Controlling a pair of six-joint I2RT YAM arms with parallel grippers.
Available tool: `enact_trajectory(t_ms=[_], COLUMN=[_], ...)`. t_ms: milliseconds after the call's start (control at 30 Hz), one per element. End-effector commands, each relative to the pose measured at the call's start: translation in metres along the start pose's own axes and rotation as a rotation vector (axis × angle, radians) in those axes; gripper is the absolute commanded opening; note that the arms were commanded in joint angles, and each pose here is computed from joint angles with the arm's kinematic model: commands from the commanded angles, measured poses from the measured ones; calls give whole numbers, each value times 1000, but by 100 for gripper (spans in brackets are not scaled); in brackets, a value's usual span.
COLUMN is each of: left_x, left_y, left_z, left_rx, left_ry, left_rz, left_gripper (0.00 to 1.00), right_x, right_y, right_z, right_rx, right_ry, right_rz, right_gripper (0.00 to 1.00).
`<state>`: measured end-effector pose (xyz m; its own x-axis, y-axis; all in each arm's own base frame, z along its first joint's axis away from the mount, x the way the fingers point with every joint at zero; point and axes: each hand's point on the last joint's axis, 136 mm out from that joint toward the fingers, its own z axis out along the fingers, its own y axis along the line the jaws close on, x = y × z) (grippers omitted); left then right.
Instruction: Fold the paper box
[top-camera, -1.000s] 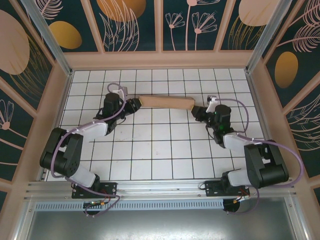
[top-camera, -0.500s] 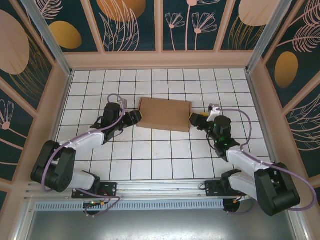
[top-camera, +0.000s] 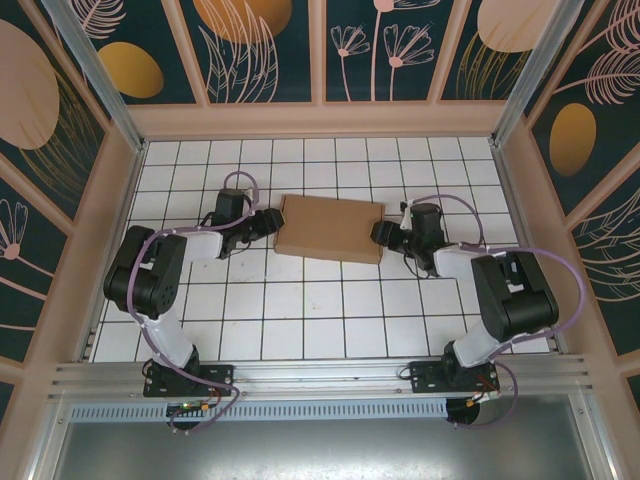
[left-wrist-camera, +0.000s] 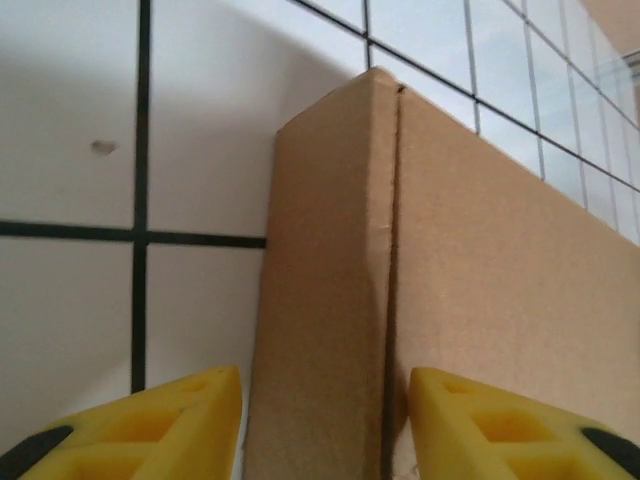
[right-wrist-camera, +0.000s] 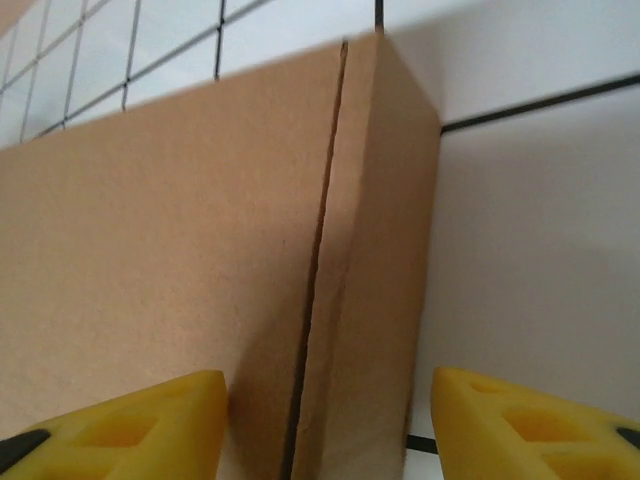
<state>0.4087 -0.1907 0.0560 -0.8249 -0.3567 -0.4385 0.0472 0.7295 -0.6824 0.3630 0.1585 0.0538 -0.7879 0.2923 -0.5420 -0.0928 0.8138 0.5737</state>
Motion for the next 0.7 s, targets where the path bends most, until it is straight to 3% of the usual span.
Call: enact_trajectory(t_ms=[0, 100, 233, 400, 467, 500, 533, 567, 600, 667], left_x=[12, 27, 30, 9, -6, -17, -28, -42, -55, -76], left_y=[-10, -12, -3, 6, 6, 2, -3, -9, -15, -28], left_z=[5, 10, 6, 2, -6, -15, -26, -41, -56, -88], left_rx=[79, 84, 25, -73, -105, -115, -121, -129, -134, -145], left_ry=[25, 60, 47, 5, -33, -68, -110, -166, -218, -334], left_rz=[-10, -29, -41, 6, 23, 44, 65, 92, 125, 195], left_gripper=[43, 39, 37, 47, 54, 60, 66, 77, 98, 99], right_x=[2, 5, -1, -10, -21, -31, -40, -53, -67, -94], right_y=[2, 6, 3, -1, 1, 2, 4, 8, 13, 23], right_z=[12, 22, 32, 39, 33, 24, 15, 2, -12, -45], right_rx=[-22, -46, -30, -34, -17, 2, 11, 18, 28, 73], right_ry=[50, 84, 77, 79, 50, 10, -32, -80, -130, -257], right_rz=[26, 30, 14, 20, 4, -14, -30, -48, -68, -114], right_gripper=[52, 45, 43, 46, 59, 72, 90, 99, 99, 99])
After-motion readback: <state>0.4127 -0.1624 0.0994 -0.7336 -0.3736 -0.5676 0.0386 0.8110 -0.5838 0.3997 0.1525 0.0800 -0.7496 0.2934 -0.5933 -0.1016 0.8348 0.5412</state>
